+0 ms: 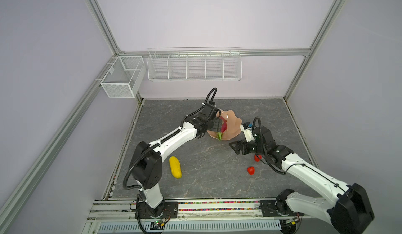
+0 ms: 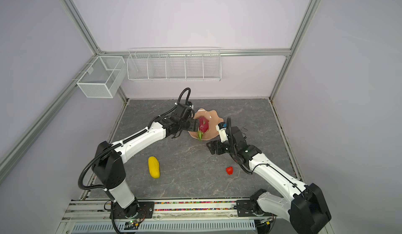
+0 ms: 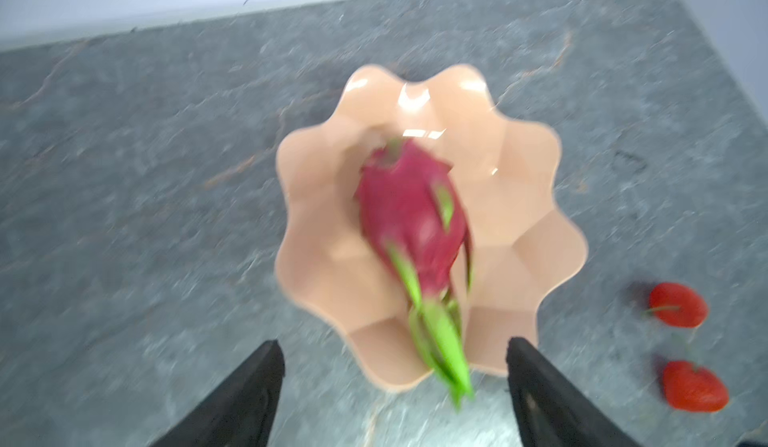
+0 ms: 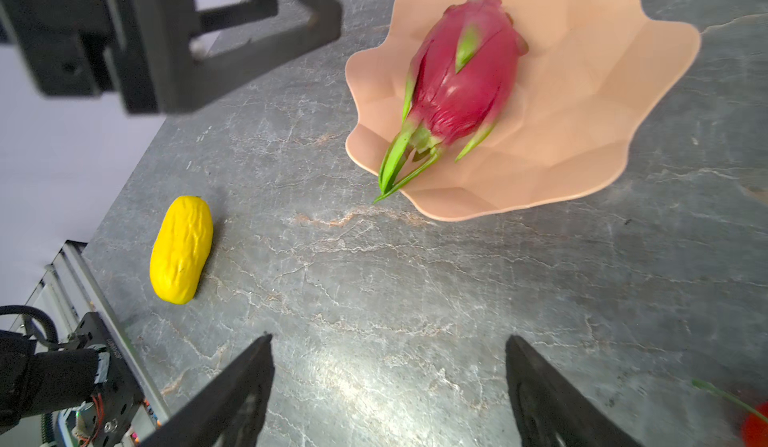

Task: Place and organize the fake fruits in the fruit bowl
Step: 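Lift the dragon fruit with the left gripper and lower it into the peach bowl, then move the left gripper down to grasp the yellow fruit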

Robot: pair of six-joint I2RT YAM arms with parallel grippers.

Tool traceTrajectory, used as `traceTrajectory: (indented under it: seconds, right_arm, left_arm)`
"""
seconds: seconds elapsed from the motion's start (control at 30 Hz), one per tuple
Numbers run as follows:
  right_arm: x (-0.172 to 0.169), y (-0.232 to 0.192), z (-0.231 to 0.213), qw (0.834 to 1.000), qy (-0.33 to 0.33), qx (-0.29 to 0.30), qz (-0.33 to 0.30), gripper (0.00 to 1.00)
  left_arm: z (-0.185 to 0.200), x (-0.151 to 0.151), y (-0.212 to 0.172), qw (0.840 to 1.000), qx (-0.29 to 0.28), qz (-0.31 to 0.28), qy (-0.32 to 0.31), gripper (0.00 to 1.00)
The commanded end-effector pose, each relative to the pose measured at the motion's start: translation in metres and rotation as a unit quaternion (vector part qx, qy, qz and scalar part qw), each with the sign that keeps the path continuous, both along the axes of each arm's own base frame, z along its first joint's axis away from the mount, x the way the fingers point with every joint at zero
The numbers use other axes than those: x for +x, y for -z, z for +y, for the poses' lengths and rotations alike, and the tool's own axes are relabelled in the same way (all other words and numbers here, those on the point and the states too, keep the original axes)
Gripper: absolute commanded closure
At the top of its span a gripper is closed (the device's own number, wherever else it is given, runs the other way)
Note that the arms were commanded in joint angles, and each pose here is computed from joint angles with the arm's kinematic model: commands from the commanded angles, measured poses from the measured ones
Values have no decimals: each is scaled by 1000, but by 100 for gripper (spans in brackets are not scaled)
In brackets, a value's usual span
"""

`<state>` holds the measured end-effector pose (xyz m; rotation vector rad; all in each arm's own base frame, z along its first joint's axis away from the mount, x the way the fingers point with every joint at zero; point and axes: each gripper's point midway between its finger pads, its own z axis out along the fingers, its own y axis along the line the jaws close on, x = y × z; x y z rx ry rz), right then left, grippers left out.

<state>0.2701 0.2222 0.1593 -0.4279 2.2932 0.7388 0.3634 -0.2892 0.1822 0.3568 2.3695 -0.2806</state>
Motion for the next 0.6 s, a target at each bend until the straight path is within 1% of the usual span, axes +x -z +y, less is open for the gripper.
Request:
traceTrajectory:
  seconds: [0.0, 0.03, 0.1, 0.2, 0.3, 0.33, 0.43, 0.57]
  right_arm:
    - [-9, -21, 34, 996, -79, 34, -31, 12]
    - [-13, -22, 42, 994, -94, 34, -36, 12]
    - [-25, -24, 63, 990, -130, 33, -44, 12]
    - [-43, -27, 92, 983, -171, 53, -41, 12]
    - [-56, -24, 112, 977, -197, 72, -30, 12]
    - [-59, -21, 116, 976, -202, 72, -25, 12]
    - [-66, -12, 120, 975, -210, 66, -17, 12]
    - [-77, -5, 124, 973, -224, 63, -11, 12]
  left_arm:
    - [70, -31, 8, 993, 49, 5, -108, 16]
    - [87, -42, 14, 990, 69, 10, -124, 16]
    - [129, -68, 27, 978, 105, 26, -180, 17]
    - [164, -99, 46, 964, 117, 52, -232, 18]
    - [180, -122, 59, 955, 103, 81, -265, 19]
    - [183, -128, 61, 952, 96, 90, -277, 19]
    - [189, -141, 67, 947, 87, 108, -289, 20]
    - [204, -155, 80, 939, 93, 118, -309, 20]
